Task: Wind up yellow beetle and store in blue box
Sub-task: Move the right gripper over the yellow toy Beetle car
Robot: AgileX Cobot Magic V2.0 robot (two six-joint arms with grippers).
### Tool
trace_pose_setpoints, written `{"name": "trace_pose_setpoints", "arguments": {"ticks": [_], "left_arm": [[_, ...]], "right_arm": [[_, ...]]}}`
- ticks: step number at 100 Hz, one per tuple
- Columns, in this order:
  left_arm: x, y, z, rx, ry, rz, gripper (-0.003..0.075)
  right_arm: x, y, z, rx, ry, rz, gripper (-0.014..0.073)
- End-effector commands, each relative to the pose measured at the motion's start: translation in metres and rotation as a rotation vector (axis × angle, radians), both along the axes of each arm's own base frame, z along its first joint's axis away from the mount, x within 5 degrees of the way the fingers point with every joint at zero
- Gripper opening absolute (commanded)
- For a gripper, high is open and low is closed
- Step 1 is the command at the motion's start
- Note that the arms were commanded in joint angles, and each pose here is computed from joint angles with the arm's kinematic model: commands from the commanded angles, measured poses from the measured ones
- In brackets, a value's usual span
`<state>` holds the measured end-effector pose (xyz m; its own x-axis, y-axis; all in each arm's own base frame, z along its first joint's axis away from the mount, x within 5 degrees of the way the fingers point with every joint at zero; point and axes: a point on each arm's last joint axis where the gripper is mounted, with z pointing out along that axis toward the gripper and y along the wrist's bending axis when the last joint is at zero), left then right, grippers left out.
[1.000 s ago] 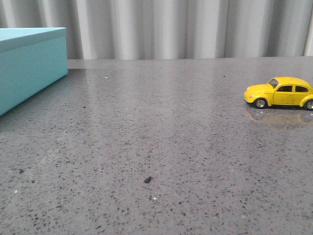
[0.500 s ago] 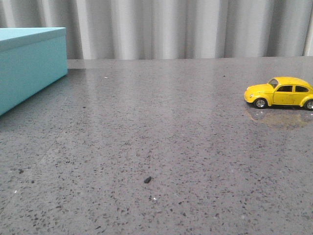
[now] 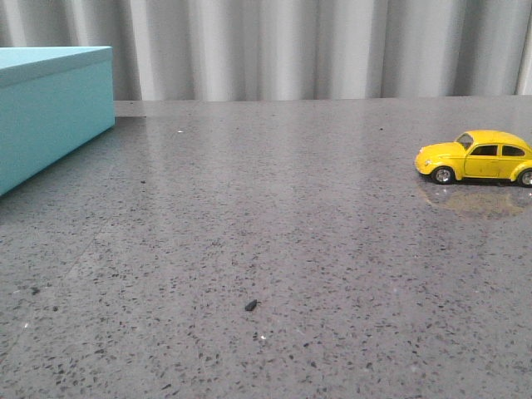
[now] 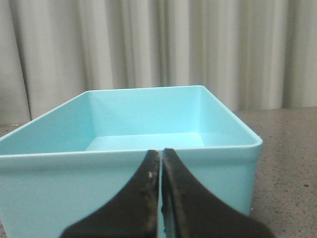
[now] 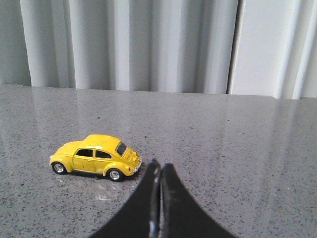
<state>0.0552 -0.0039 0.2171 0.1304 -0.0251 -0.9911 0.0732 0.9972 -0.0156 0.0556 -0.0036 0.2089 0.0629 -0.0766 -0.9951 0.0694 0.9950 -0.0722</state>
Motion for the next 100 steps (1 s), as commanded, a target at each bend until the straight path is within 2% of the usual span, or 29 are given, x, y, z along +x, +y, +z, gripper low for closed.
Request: {"name": "trace_pose_setpoints", "arguments": {"ticks": [1, 11, 23, 41, 47, 56, 69, 100], "left_arm": [[-0.004, 0.0, 0.009, -0.024, -0.11, -0.005, -0.0021], [-0.006, 0.0, 0.02, -0.009, -0.084, -0.004, -0.0021], [-0.007, 0.001, 0.041, 0.041, -0.007, 0.005, -0.0021], [-0.006, 0.001, 0.075, 0.044, -0.006, 0.007, -0.0021], [-0.005, 0.001, 0.082, 0.035, -0.008, 0.005, -0.0021], [-0.004, 0.0, 0.085, 0.034, -0.011, 0.004, -0.0021], [-0.004, 0.0, 0.085, 0.027, -0.012, 0.002, -0.0021], [-0.004, 0.0, 0.084, 0.027, -0.001, 0.002, -0.0021]], "right_arm": [[-0.002, 0.0, 0.006, -0.008, -0.081, -0.001, -0.0061], [-0.002, 0.0, 0.013, 0.044, -0.007, 0.003, -0.0061], [0.001, 0.0, 0.032, 0.05, 0.096, 0.003, -0.0061], [0.012, 0.002, 0.075, 0.106, 0.263, 0.018, -0.0061], [0.016, 0.002, 0.091, 0.131, 0.276, 0.028, -0.0061], [0.022, 0.002, 0.105, 0.132, 0.265, 0.029, -0.0061], [0.033, 0.0, 0.11, 0.129, 0.214, 0.022, -0.0061], [0.063, 0.004, 0.124, 0.13, 0.338, 0.064, -0.0061]]}}
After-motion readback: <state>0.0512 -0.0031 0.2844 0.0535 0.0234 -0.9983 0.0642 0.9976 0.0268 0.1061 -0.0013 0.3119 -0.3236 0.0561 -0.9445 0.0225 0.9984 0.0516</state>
